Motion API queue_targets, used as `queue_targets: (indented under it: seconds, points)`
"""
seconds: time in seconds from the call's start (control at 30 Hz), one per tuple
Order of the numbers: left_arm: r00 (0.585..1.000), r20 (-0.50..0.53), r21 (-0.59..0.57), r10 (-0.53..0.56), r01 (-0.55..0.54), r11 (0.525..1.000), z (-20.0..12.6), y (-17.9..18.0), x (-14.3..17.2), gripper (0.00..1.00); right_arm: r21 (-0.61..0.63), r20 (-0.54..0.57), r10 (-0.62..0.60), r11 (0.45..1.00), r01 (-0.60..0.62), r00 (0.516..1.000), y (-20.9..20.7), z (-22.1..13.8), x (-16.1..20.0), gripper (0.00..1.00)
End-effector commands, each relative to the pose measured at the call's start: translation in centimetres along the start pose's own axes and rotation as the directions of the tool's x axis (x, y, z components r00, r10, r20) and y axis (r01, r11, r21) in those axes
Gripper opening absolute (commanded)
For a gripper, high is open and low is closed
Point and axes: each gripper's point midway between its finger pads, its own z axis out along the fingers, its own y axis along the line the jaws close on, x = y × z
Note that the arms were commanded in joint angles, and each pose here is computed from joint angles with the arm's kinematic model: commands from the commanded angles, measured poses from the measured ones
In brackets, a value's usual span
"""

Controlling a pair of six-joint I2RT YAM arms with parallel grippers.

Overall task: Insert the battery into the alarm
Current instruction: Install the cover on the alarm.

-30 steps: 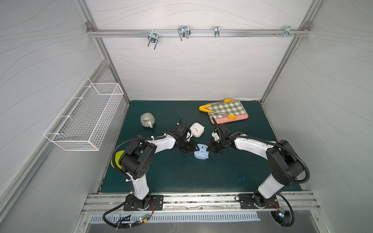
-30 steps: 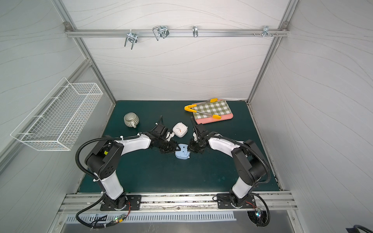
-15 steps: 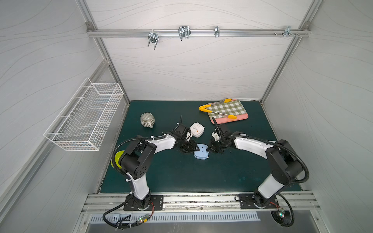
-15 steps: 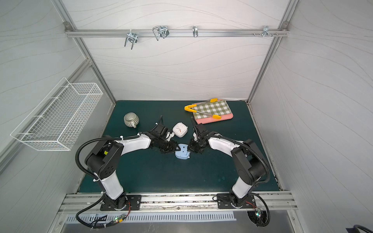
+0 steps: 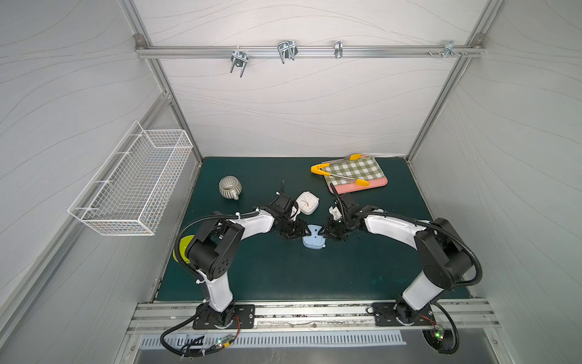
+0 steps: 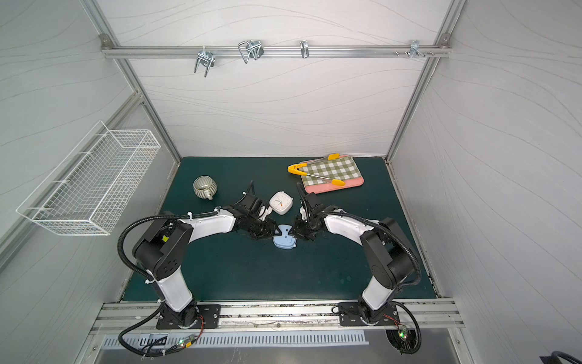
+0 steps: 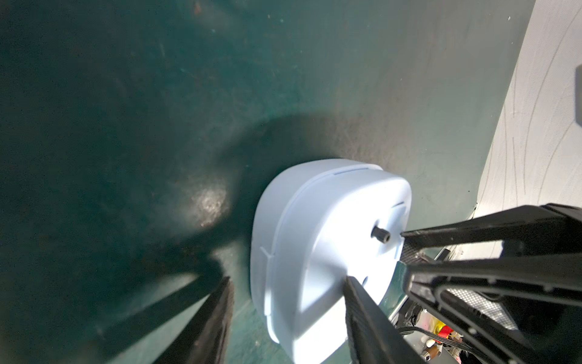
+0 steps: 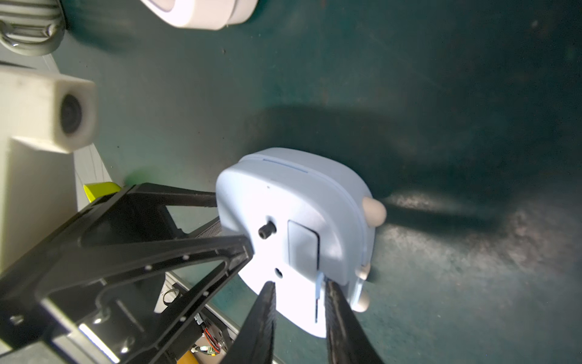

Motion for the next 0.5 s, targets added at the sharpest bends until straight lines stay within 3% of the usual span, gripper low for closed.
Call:
queue_targets:
  seconds: [0.0, 0.37, 0.47]
  points:
    - [1.0, -0.008, -0.041, 0.004, -0.005, 0.999, -0.1, 0.7, 0.0, 0.57, 0.063, -0.007, 0.017, 0.998, -0.016, 1.0, -1.3, -0.2, 0.7, 0.32]
    - [1.0, -0.008, -0.04, 0.005, -0.006, 0.999, -0.1, 0.7, 0.0, 0.57, 0.091, 0.037, -0.006, 0.996, 0.003, 0.999, -1.9, -1.1, 0.4, 0.49]
    - [1.0, -0.007, -0.039, 0.007, -0.008, 0.999, -0.1, 0.6, 0.0, 0.57, 0.067, 0.021, 0.002, 0.998, -0.004, 1.0, -1.7, -0.7, 0.3, 0.48]
